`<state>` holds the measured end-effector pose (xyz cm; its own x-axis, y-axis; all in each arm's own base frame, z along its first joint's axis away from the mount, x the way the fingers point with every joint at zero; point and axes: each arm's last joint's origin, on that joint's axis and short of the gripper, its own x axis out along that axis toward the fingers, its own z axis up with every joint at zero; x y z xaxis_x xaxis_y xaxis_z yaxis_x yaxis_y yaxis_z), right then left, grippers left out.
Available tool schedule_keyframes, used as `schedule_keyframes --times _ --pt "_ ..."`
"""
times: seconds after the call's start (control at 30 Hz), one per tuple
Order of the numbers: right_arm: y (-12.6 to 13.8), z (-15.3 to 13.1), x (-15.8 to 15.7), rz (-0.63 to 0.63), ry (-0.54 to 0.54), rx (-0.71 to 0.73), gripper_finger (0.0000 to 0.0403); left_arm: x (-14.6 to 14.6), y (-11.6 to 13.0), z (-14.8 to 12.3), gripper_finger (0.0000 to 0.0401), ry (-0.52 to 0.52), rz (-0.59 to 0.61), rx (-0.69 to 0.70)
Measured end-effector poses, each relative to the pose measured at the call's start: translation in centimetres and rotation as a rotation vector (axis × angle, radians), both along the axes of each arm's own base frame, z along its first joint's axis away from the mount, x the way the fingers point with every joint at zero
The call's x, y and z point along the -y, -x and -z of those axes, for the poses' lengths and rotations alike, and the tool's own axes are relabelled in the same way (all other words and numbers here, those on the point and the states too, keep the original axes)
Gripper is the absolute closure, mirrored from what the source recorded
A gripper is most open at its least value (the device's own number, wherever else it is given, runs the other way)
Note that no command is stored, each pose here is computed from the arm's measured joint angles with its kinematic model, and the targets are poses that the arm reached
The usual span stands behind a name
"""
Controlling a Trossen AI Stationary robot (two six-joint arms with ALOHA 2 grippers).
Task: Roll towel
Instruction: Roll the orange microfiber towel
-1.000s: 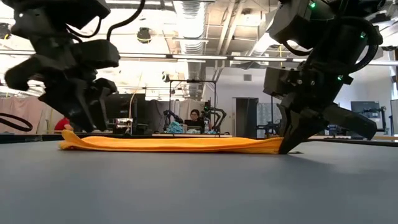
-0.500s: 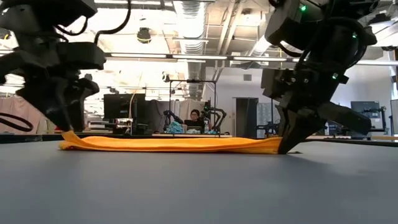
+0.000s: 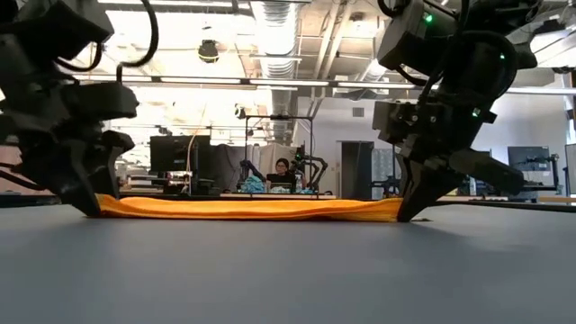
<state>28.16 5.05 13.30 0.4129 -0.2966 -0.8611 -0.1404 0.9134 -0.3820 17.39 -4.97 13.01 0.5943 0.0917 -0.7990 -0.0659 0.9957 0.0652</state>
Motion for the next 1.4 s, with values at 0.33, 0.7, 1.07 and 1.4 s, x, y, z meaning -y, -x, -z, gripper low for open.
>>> schedule_keyframes --times 0.33,0.7,1.07,1.4 --pt "-0.1 0.0 0.6 0.022 0.004 -0.003 0.0379 -0.5 0.1 0.2 0.034 -0.073 -0.051 0.009" --pt "0.5 0.0 2.5 0.087 0.023 -0.075 0.0378 -0.5 -1.0 -1.7 0.0399 -0.085 -0.008 -0.018" --pt "0.5 0.0 3.3 0.116 0.023 -0.085 0.0378 0.3 -1.7 -4.1 0.0399 0.082 0.098 -0.116" --pt "0.6 0.0 3.3 0.126 0.016 -0.083 0.0378 1.1 -1.6 -4.0 0.0349 0.233 0.081 -0.132"
